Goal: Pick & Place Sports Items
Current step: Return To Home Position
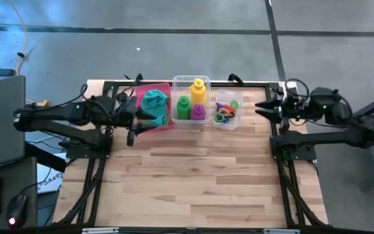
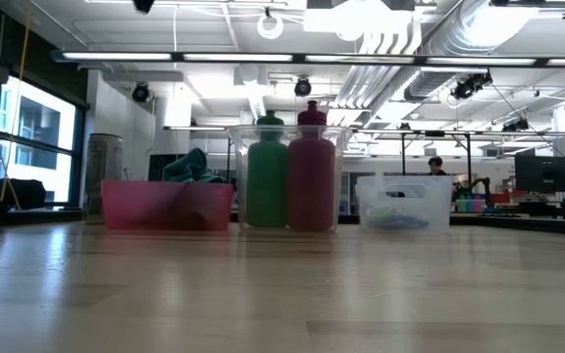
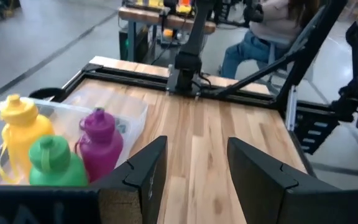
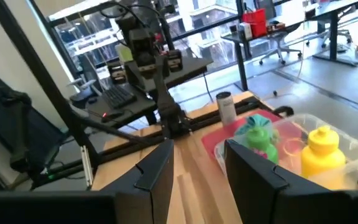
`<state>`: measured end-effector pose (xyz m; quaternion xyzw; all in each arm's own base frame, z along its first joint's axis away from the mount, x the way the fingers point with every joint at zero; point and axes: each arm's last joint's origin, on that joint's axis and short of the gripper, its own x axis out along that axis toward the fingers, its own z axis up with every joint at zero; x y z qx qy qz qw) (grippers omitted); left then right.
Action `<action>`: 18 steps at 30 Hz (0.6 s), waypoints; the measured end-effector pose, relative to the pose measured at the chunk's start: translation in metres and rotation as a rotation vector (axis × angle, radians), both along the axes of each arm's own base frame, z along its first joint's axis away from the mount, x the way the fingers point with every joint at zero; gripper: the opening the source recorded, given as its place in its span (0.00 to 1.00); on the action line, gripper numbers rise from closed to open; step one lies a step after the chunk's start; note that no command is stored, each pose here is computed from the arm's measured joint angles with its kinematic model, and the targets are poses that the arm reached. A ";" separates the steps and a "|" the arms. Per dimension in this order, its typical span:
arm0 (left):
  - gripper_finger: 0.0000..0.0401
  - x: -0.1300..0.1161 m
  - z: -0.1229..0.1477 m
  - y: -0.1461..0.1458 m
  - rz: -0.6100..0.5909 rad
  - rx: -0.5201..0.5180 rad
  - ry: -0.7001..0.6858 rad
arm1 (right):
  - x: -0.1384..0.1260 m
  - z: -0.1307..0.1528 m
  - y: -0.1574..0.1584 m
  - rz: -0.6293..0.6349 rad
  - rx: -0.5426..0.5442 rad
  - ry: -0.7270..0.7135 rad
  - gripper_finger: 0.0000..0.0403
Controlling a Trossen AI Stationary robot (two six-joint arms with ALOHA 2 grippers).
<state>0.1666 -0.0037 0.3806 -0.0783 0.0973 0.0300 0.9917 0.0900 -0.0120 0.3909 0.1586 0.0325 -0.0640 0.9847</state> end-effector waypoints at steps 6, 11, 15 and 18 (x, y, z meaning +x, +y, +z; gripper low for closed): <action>0.41 -0.018 -0.048 0.001 0.005 -0.002 -0.148 | -0.005 -0.047 0.001 -0.018 -0.011 -0.082 0.33; 0.41 -0.023 -0.090 0.001 0.003 0.017 -0.182 | 0.000 -0.100 0.001 -0.009 -0.012 -0.105 0.33; 0.41 -0.023 -0.118 0.001 0.002 0.025 -0.165 | 0.004 -0.140 0.000 -0.007 0.010 -0.110 0.33; 0.41 -0.024 -0.132 0.000 -0.006 0.046 -0.149 | 0.003 -0.159 0.000 -0.004 0.007 -0.115 0.33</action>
